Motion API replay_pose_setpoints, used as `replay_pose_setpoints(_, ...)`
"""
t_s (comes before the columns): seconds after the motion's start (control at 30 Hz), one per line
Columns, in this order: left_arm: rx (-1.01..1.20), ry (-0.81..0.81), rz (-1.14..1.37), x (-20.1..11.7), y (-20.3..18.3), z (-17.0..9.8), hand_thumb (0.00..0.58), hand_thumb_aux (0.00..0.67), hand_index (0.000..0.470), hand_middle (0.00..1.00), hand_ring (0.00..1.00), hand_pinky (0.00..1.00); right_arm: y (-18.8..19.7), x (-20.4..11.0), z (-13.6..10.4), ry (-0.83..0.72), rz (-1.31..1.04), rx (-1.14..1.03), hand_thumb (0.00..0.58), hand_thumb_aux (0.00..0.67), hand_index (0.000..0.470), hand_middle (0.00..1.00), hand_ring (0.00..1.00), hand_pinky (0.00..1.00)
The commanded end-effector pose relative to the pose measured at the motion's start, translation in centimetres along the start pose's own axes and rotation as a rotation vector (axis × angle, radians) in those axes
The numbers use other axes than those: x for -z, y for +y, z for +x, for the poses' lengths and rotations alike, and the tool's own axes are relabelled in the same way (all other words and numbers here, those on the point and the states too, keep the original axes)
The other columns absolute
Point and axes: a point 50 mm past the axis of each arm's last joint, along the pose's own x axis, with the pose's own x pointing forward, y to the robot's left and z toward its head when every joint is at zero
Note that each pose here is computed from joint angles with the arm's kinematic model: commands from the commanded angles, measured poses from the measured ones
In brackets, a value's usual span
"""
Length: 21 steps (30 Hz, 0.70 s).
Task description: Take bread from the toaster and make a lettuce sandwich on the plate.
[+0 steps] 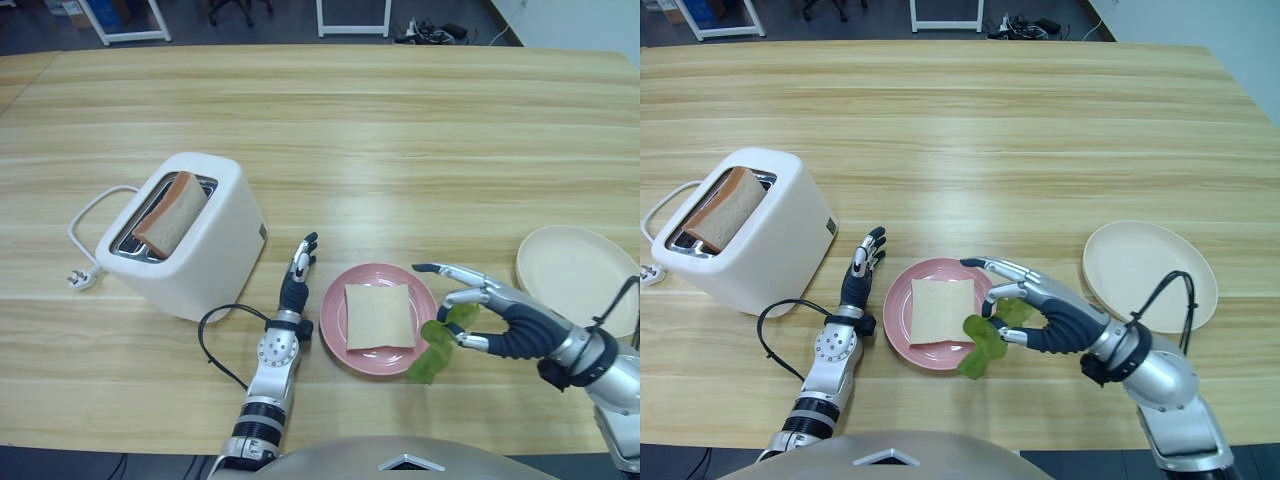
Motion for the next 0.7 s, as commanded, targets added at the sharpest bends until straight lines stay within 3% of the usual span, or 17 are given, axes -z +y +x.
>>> replay_pose_setpoints(0.03, 0.024, 0.091, 0.002, 1.5, -0.6, -1.1, 0.0, 0.0, 0.0, 0.0, 0.0, 0.0, 0.4, 2.0, 1.4, 0.051, -0.013, -0.026, 0.58, 0.67, 0.47, 0.0, 0.0, 0.0)
replay_pose_setpoints(0.7, 0.024, 0.114, -0.006, 1.9, -1.1, -1.5, 0.0, 0.0, 0.0, 0.0, 0.0, 0.0, 2.5, 3.9, 8.5, -0.012, -0.082, -0.159, 0.58, 0.67, 0.47, 0.0, 0.0, 0.0)
